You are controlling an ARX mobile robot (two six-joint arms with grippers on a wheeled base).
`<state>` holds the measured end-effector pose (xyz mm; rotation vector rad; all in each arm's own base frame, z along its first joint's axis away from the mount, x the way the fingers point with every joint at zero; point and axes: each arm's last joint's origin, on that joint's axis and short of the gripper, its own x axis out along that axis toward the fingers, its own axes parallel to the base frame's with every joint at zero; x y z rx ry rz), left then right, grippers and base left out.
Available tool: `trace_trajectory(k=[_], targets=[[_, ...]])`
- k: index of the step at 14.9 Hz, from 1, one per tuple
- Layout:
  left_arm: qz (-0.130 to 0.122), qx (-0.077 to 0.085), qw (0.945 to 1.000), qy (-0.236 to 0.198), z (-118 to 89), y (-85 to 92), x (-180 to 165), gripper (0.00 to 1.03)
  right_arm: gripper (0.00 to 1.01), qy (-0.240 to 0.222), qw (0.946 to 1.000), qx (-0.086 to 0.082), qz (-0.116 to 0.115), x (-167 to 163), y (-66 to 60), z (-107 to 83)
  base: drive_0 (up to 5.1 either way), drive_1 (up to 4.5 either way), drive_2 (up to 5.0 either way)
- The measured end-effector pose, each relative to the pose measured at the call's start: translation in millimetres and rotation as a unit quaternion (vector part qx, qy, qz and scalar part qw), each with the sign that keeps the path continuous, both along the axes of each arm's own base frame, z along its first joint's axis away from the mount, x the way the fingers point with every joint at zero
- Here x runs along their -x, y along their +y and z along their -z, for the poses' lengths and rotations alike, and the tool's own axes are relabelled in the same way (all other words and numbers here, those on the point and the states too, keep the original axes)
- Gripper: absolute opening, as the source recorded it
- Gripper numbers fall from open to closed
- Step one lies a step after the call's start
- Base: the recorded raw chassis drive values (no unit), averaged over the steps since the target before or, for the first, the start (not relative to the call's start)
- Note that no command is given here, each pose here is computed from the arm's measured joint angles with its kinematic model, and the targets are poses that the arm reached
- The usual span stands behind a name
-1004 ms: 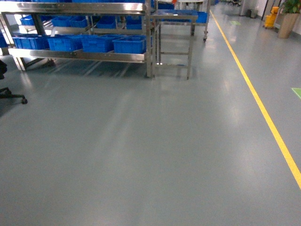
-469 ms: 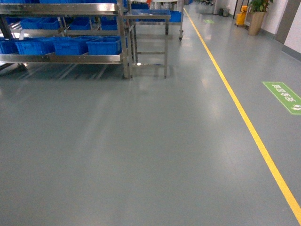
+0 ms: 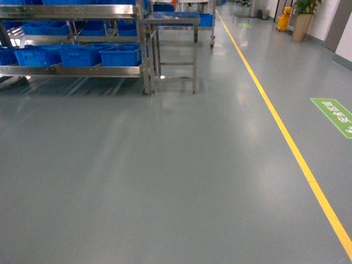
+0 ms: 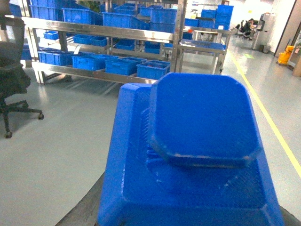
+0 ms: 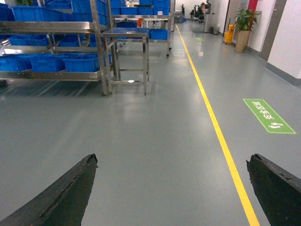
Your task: Pick blue part to blue bin on bottom shelf
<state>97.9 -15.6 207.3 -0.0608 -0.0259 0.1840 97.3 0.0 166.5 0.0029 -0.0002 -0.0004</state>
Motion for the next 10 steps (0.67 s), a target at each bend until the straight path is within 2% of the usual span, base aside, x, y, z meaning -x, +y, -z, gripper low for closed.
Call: trace_trajectory(k=[10], targets=[[-0.001,0.0,1.0,0.001,0.2,0.0,-0.1,0.44,0.98,-0.002,1.0,0.0,0.0,0.0,0.0,-0.3,0.0,4.09,-4.1]])
